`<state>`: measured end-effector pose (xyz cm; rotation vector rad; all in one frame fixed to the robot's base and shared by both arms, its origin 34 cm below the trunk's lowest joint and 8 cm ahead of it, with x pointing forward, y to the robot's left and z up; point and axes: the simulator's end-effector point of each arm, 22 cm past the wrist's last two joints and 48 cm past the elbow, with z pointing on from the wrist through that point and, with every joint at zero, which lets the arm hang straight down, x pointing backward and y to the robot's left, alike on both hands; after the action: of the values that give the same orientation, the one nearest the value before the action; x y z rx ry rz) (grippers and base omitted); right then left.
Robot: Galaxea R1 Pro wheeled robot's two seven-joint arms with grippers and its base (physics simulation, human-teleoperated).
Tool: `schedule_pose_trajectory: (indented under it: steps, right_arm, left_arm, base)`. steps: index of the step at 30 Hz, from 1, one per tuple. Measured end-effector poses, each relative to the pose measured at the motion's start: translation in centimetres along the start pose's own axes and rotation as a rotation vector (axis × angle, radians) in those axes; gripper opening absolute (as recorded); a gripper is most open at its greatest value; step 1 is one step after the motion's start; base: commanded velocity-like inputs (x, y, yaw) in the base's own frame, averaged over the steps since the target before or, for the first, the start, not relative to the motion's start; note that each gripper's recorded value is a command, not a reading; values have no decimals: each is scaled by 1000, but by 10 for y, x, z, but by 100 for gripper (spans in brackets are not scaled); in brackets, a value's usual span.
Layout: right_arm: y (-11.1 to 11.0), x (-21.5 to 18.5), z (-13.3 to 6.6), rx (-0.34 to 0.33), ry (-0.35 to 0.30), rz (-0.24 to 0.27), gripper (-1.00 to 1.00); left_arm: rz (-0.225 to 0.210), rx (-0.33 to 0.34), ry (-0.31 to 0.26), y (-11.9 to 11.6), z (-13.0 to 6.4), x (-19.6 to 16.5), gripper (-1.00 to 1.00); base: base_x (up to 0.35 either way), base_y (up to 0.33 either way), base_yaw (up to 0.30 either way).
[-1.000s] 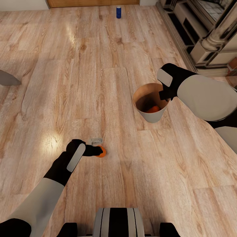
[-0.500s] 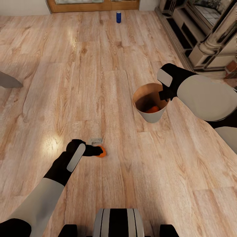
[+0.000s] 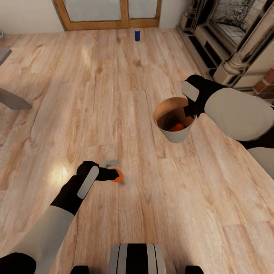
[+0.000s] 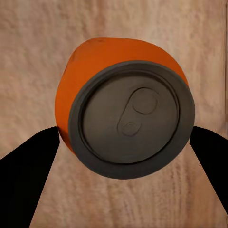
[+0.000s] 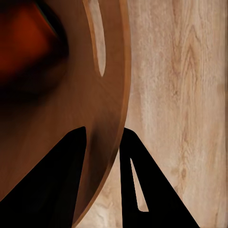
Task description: Put the three can of soda from the living room inside the tash can in the kitchen.
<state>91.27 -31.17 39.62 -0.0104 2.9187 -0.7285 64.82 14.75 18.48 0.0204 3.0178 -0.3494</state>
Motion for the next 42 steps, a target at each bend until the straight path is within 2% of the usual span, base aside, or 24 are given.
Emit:
schedule_pose_trajectory:
  steps: [9,14,18,22,29,32,34,36,37,38,39,41,42]
  right_arm:
    - [-7,8,-12,-8,-2,10,-100]
    - [-7,31,-1,5,30,-7,-100]
    - [-5,35,-6,-18,32,8,-100]
    - [-6,51,-1,3,51,-22,-100]
    - [2,67,-5,-33,66,-15,-100]
    - [1,70,-9,-31,65,-17,-100]
    - [-2,72,-12,-23,62,-23,-100]
    - [-3,73,-15,-18,59,-27,-100]
    - [-3,75,-16,-19,59,-29,-100]
    - [-2,76,-18,-23,59,-29,-100]
    - [0,79,-18,-27,62,-29,-100]
    - [3,85,-17,-37,69,-26,-100]
    - [3,88,-18,-39,73,-27,-100]
  left_arm:
    - [5,4,-38,-5,-21,-14,-100]
    - [9,7,-59,-8,-32,-21,-100]
    - [13,6,-74,-10,-41,-26,-100]
    - [14,1,-87,-8,-50,-32,-100]
    - [22,-2,-136,-11,-73,-56,-100]
    - [25,-23,-159,2,-86,-65,-100]
    - [17,-32,-170,16,-94,-69,-100]
    - [-7,-6,-181,25,-104,-75,-100]
    - [-28,22,-193,33,-114,-83,-100]
    - [-75,97,-207,42,-130,-93,-100]
    - [-93,106,-210,59,-138,-96,-100]
    - [-131,172,-215,65,-150,-99,-100]
    - [-133,183,-219,67,-155,-100,-100]
  base:
    - [0,0,0]
    - [0,0,0]
    - [0,0,0]
    - [0,0,0]
    - [0,0,0]
    - [0,0,0]
    - [0,0,0]
    - [0,0,0]
    - [0,0,0]
    - [0,0,0]
    - [0,0,0]
    - [0,0,0]
    - [0,0,0]
